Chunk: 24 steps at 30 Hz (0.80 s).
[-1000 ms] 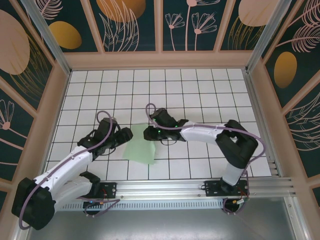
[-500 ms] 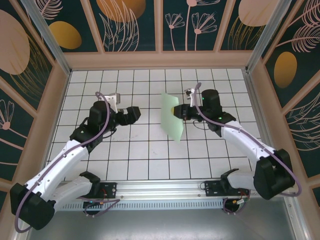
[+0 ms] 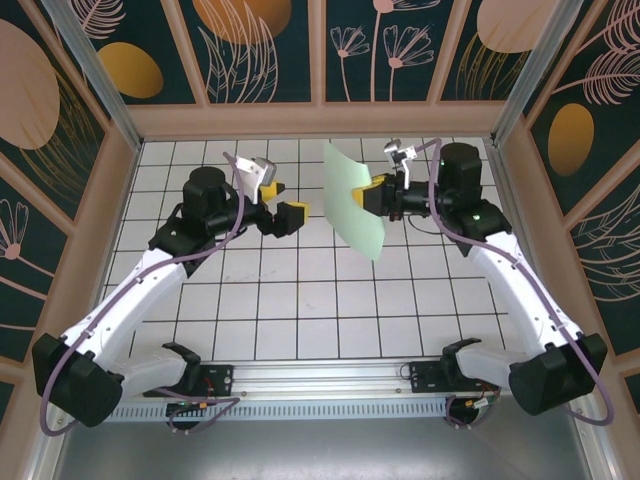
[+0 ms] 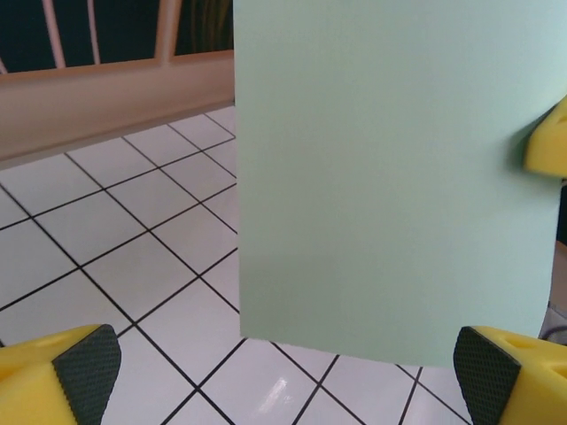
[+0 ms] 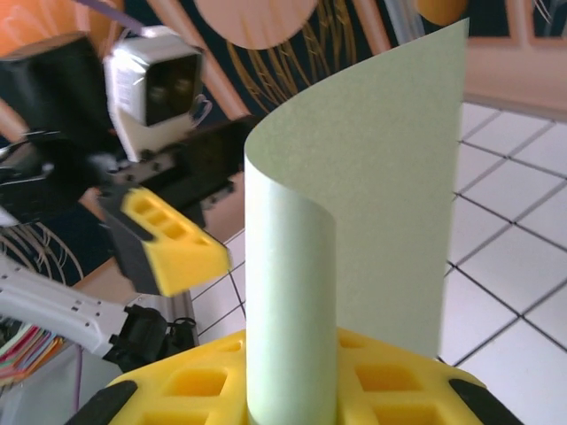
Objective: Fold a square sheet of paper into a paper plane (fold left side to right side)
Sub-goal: Place a square sheet of paper at the center of the table.
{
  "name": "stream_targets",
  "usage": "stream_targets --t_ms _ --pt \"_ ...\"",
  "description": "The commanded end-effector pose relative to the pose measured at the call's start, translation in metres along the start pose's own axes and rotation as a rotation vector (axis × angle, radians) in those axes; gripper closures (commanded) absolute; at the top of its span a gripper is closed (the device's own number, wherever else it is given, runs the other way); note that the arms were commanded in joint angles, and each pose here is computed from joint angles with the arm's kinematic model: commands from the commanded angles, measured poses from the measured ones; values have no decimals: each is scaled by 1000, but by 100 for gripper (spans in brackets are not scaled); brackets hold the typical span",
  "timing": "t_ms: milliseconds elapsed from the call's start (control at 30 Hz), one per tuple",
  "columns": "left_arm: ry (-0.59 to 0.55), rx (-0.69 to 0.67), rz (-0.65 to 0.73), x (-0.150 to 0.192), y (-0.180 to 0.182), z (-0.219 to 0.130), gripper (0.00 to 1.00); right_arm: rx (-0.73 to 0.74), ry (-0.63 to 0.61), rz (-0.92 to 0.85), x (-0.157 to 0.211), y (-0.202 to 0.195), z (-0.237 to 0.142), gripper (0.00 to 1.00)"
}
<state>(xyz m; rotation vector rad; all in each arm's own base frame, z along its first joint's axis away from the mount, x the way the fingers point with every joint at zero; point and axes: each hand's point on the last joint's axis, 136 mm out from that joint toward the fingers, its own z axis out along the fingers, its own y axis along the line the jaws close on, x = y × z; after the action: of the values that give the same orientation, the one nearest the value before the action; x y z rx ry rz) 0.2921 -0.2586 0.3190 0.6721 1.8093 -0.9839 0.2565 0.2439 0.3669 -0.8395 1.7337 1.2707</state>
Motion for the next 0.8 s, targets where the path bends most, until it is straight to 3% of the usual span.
stream_targets --t_ms 0,200,367,533,633,767 --pt "-36 103 138 -20 -24 -3 1 -94 2 -107 -11 36 -14 75" --pt "-33 200 167 -23 -41 -5 2 -141 -17 -176 -18 57 -23 75" --pt "-12 310 142 -18 -55 -3 9 -179 -25 -212 -22 68 -26 76" --pt "16 350 118 -13 -57 1 28 -178 -28 -218 -22 67 -26 76" --pt "27 353 110 -11 -57 3 45 -152 -29 -211 -20 61 -25 76" --pt "36 356 92 -8 -56 4 75 -112 -31 -180 -17 49 -22 75"
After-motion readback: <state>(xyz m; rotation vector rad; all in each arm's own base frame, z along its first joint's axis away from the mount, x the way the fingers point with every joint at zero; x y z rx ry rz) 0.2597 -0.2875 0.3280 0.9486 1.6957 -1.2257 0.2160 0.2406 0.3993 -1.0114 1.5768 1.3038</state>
